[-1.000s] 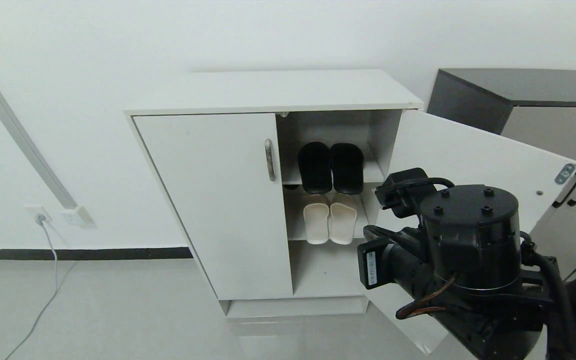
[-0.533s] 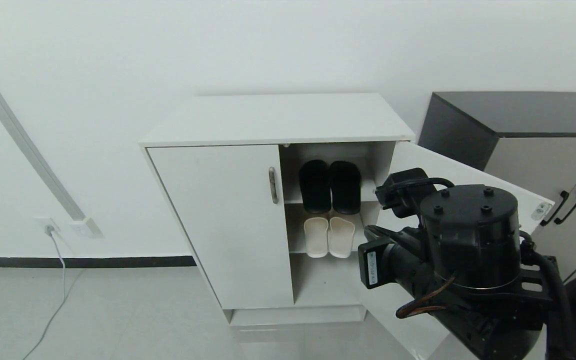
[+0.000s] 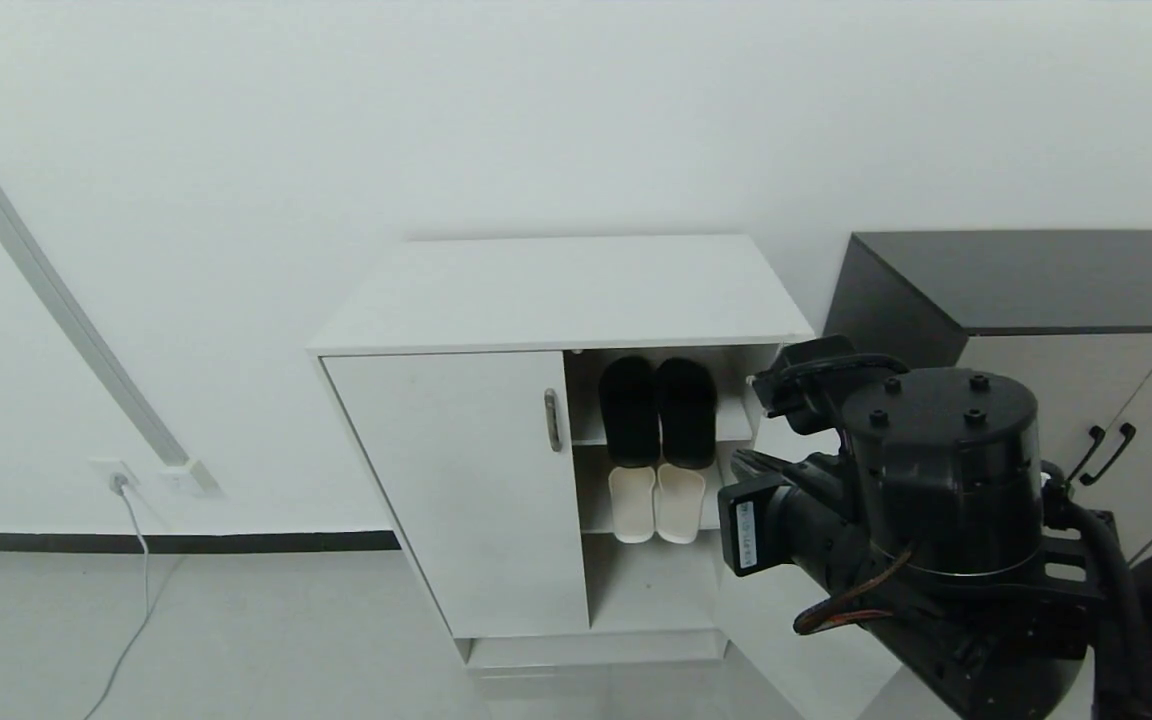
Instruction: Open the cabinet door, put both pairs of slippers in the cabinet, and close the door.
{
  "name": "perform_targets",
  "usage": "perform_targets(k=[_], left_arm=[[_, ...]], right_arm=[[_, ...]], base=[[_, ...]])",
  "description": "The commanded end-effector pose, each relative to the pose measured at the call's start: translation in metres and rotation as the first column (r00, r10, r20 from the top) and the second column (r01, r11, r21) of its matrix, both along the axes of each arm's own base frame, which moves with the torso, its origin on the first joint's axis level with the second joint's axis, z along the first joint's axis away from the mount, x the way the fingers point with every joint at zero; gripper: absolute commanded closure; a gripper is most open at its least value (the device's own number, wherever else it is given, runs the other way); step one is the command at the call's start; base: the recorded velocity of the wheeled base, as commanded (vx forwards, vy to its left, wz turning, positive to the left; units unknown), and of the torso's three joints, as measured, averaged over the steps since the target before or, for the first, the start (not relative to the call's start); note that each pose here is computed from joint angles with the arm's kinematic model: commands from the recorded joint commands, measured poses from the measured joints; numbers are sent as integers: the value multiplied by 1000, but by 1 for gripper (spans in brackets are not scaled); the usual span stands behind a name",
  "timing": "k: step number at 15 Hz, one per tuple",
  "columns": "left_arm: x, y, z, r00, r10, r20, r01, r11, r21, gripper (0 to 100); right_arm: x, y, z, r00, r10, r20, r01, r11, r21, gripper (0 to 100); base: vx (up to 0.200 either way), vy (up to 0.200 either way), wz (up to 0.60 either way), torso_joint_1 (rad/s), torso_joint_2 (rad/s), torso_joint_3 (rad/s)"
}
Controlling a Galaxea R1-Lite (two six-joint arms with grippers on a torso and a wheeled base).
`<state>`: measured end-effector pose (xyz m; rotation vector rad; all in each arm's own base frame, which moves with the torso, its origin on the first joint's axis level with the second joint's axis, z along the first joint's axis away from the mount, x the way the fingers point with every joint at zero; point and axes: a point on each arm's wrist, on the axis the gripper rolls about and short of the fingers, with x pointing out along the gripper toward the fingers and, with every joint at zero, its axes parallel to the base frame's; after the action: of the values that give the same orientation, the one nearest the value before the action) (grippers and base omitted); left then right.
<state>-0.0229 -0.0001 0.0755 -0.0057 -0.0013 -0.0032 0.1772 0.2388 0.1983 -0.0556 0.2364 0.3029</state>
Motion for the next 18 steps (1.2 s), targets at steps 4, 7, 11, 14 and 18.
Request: perform_targets(k=[4,7,11,14,18], left_arm=[[0,0,0,1000,0,-1,0,1000,0,100],[0,0,0,1000,0,-1,0,1000,0,100],[0,0,0,1000,0,-1,0,1000,1,100],[0,0,0,1000,0,-1,0,1000,1,100],[0,0,0,1000,0,-1,0,1000,1,100]], right_arm=[[1,-1,1,1000,-5,1,5,1000,2,100],[1,-1,0,1000,-5,0,5,1000,0,100],[5,-4,1,1000,-17,5,17,1000,-10,100],[5,-5,4,1000,-17,26,17,1000,2,100],[5,-7,1,999,-16,32,17,1000,-10,100]], base=[[0,0,0,248,-560,-310],[0,0,0,82,-180,-98],[0,0,0,0,0,0],[0,0,0,0,0,0],[0,0,-600,-2,0,1]])
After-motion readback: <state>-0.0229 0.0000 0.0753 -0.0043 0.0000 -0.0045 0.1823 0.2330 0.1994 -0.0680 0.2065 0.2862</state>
